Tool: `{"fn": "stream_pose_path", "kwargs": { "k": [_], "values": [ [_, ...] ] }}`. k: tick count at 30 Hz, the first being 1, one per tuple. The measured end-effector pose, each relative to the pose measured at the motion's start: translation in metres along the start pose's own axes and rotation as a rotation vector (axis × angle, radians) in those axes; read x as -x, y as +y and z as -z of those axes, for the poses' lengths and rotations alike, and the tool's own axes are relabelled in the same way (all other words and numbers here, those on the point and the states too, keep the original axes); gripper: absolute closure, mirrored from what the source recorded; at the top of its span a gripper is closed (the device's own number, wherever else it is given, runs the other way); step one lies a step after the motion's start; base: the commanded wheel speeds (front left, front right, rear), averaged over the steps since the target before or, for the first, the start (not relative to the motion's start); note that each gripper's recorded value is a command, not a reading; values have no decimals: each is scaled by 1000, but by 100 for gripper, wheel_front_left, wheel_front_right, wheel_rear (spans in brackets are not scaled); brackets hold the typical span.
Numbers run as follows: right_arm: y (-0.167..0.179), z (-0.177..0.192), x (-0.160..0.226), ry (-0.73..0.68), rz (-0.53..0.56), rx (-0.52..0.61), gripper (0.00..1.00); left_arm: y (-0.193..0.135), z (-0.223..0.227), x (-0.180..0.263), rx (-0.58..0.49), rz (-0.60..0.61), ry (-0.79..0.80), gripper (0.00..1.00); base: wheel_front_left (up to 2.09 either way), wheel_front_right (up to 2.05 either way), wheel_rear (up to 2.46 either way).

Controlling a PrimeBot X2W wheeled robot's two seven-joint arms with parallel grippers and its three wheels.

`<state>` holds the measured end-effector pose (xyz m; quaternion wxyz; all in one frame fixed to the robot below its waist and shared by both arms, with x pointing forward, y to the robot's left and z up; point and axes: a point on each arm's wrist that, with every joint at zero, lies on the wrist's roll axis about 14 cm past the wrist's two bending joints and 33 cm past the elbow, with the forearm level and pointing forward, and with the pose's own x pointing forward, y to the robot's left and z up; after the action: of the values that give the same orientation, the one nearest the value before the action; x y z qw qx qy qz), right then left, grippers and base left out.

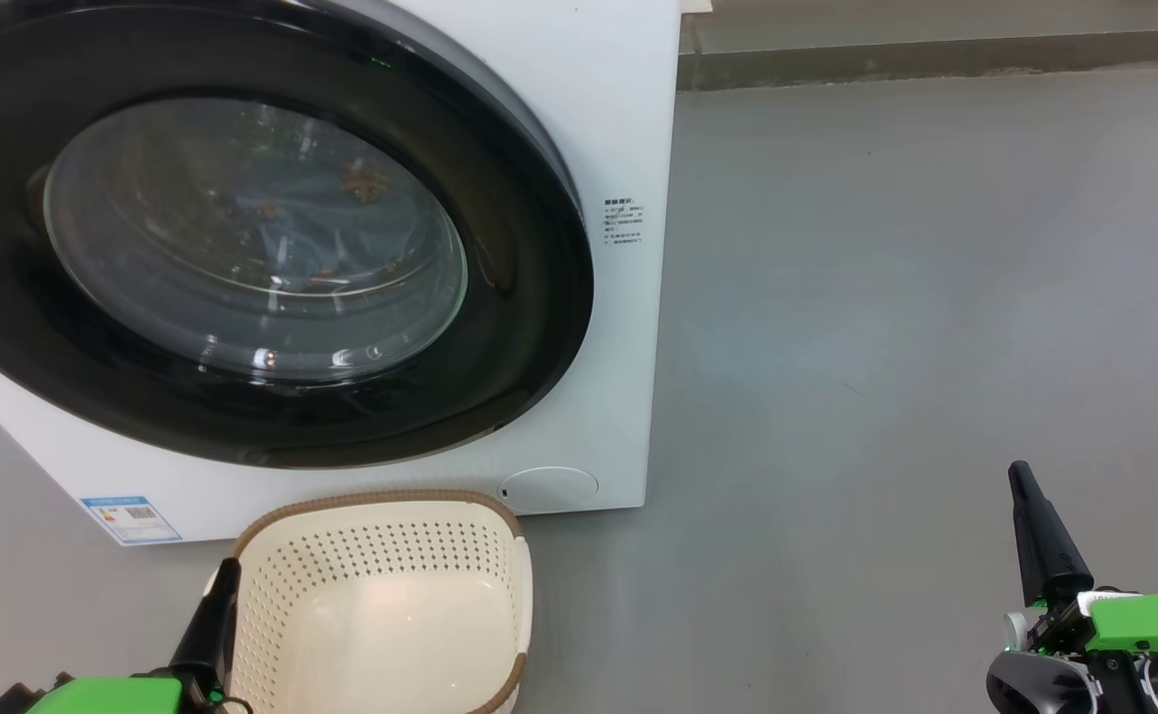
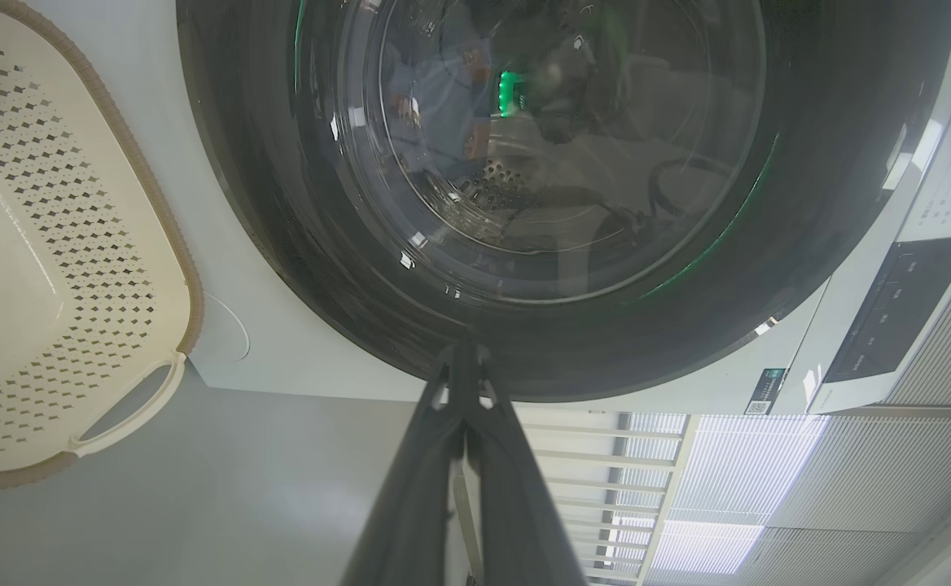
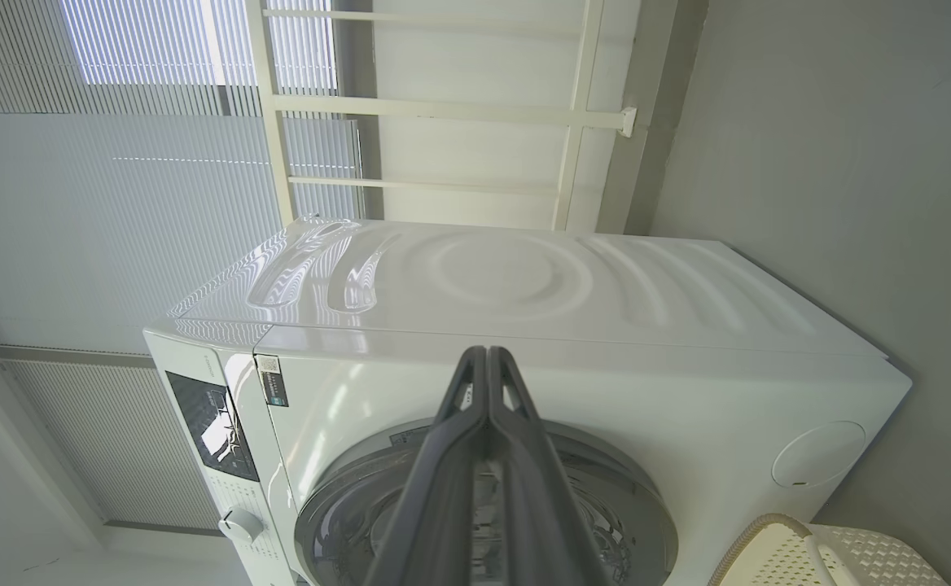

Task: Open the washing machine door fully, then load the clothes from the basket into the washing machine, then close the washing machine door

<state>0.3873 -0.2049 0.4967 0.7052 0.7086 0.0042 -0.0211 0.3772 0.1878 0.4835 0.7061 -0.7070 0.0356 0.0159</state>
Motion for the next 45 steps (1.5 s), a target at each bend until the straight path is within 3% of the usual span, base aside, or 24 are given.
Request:
{"fn": "stream_pose_path", "kwargs": {
  "k": [45],
  "values": [
    [0, -1, 0, 1, 0, -2, 100, 0, 0, 0, 0, 0, 0, 100, 0, 0, 0]
  ]
}}
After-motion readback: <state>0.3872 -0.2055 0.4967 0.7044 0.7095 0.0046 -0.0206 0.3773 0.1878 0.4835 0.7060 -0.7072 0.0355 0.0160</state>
